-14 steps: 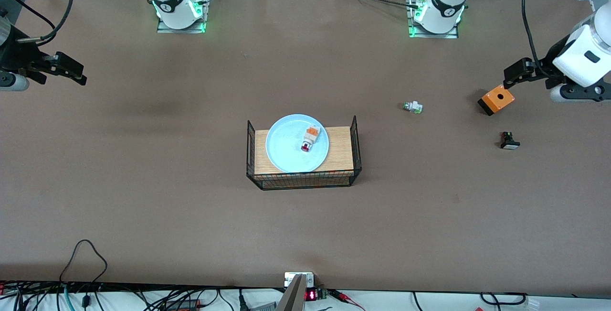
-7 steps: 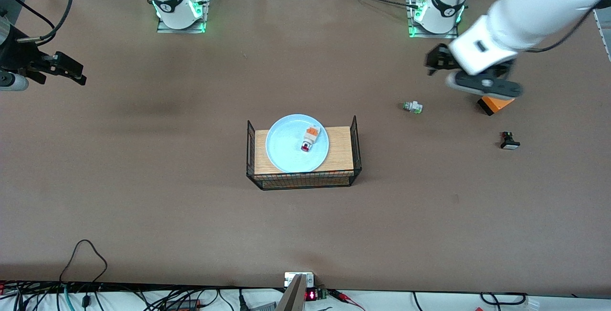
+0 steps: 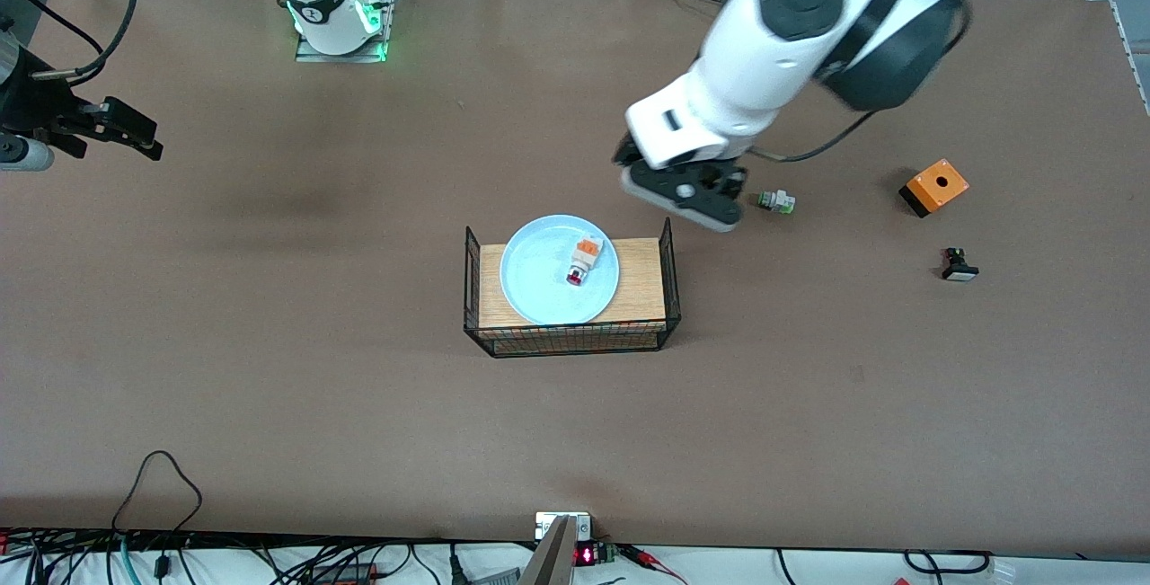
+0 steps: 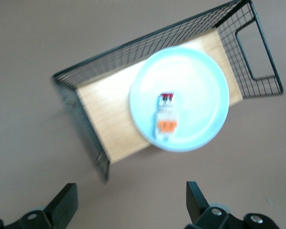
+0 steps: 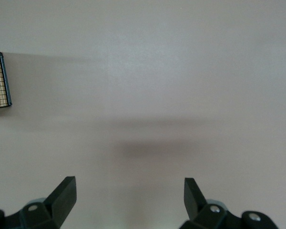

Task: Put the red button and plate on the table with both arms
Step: 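Reach the left gripper down to the red button on the plate, then grasp the red button with the left gripper and lift it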

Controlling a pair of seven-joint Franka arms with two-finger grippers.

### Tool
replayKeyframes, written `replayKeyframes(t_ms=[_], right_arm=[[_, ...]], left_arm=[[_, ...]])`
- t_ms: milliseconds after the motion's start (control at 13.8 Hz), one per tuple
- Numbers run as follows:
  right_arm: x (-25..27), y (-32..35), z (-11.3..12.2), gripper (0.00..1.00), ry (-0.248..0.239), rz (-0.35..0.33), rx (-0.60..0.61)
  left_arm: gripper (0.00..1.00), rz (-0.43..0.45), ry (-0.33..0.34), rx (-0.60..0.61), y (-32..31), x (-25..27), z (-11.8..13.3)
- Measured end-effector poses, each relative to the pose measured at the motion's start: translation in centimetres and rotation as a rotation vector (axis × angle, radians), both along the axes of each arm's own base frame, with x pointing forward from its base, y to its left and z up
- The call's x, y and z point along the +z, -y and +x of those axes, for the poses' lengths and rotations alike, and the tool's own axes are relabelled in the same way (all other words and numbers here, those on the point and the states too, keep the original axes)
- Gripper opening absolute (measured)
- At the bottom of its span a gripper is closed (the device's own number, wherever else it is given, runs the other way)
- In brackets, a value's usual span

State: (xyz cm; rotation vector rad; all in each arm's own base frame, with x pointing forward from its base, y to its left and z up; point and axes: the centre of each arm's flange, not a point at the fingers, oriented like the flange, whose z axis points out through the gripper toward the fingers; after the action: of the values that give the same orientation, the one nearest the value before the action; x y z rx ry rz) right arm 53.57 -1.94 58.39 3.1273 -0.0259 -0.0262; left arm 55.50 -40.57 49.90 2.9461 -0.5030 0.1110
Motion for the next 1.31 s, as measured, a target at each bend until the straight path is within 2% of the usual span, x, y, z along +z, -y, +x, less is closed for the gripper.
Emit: replayKeyframes(t_ms=[218, 436, 654, 1017, 1162, 1235, 1307], right_arm=[[0.0, 0.0, 0.0, 1.00, 0.000, 0.000, 0.000], [0.0, 0.0, 0.0, 1.00, 0.000, 0.000, 0.000], [0.0, 0.0, 0.0, 1.00, 0.001, 0.000, 0.000], [0.0, 0.0, 0.0, 1.00, 0.001, 0.000, 0.000], [0.0, 0.0, 0.0, 1.00, 0.002, 0.000, 0.000], [0.0, 0.0, 0.0, 1.00, 0.002, 0.000, 0.000], [0.0, 0.0, 0.0, 1.00, 0.002, 0.000, 0.000]], left_arm=[[1.00, 0.008, 0.062, 0.074, 4.9, -4.7, -0.5], [1.00, 0.016, 0.124, 0.072, 7.9, -10.0, -0.4], [1.00, 0.035, 0.129, 0.062, 8.3, -13.1, 0.0], [0.96, 0.046, 0.112, 0.049, 8.9, -14.6, -0.4], [0.81, 0.049, 0.108, 0.044, 9.2, -15.0, -0.7], [0.81, 0.050, 0.106, 0.045, 9.2, -15.1, -0.6], [0.74, 0.051, 0.105, 0.045, 9.2, -15.2, -0.6]])
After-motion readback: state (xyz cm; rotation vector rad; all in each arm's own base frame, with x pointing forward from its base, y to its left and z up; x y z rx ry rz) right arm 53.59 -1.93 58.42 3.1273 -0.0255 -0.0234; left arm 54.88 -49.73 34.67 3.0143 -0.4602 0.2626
